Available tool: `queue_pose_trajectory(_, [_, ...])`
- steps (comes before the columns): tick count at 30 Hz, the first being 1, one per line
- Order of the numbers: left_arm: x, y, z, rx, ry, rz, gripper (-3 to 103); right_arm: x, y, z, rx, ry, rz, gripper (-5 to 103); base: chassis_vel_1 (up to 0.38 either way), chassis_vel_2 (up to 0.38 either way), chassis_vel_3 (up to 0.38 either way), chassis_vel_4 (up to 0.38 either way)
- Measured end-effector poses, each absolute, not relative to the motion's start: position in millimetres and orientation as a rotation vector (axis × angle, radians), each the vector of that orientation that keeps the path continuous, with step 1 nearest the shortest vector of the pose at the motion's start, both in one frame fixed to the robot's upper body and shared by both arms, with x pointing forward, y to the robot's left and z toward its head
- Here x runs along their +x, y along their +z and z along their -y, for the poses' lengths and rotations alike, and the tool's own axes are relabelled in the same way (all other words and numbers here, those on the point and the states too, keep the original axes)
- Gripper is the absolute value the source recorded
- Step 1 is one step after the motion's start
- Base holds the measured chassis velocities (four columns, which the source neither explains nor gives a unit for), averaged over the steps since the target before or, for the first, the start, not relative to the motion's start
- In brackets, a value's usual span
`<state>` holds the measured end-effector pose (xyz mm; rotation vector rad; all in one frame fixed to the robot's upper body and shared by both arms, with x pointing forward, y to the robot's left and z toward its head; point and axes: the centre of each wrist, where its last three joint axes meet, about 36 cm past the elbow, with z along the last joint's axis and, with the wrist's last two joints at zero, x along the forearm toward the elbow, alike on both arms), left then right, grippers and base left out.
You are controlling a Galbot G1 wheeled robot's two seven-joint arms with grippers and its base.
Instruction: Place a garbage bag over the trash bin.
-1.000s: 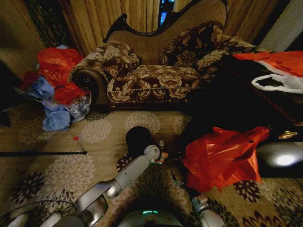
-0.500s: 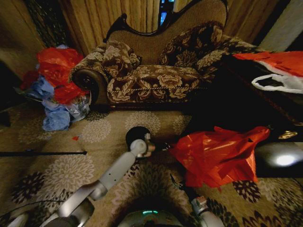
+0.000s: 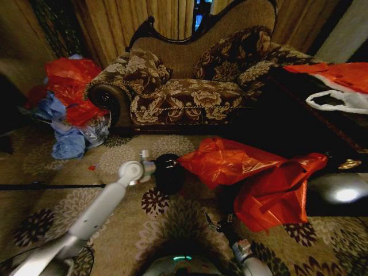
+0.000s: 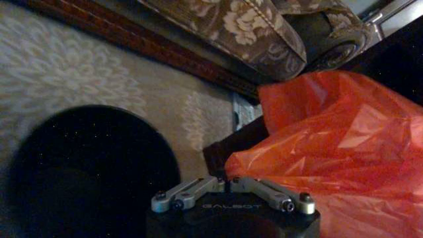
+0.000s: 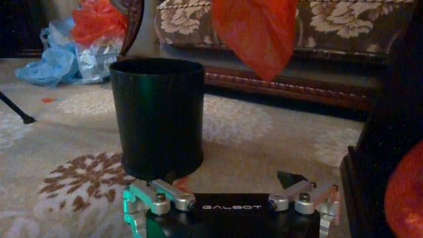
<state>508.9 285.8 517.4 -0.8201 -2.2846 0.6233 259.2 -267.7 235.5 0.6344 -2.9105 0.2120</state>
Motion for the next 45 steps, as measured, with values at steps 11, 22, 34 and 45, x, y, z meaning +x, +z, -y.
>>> queue_pose_trajectory(11, [474.8,549.7,-357.8,-0.694,0.603,2.437,0,263.5,236.3,259.2,0.66,0.199,2.929,100,0.0,0.0,0.0,0.0])
queue_pose_trajectory(22, [461.9,569.1,-322.8,-0.83,0.579,2.47,0,263.8,293.6,255.4,0.63,0.066,3.028,100,0.0,0.0,0.0,0.0])
queue_pose_trajectory(34, [449.1,576.0,-310.4,-0.868,0.546,2.473,0,312.4,349.1,254.4,0.626,-0.134,3.072,96,0.0,0.0,0.0,0.0])
queue_pose_trajectory(45, [441.0,601.1,-298.6,-0.942,0.518,2.473,0,374.0,338.4,215.3,0.755,-0.236,3.005,64,0.0,0.0,0.0,0.0])
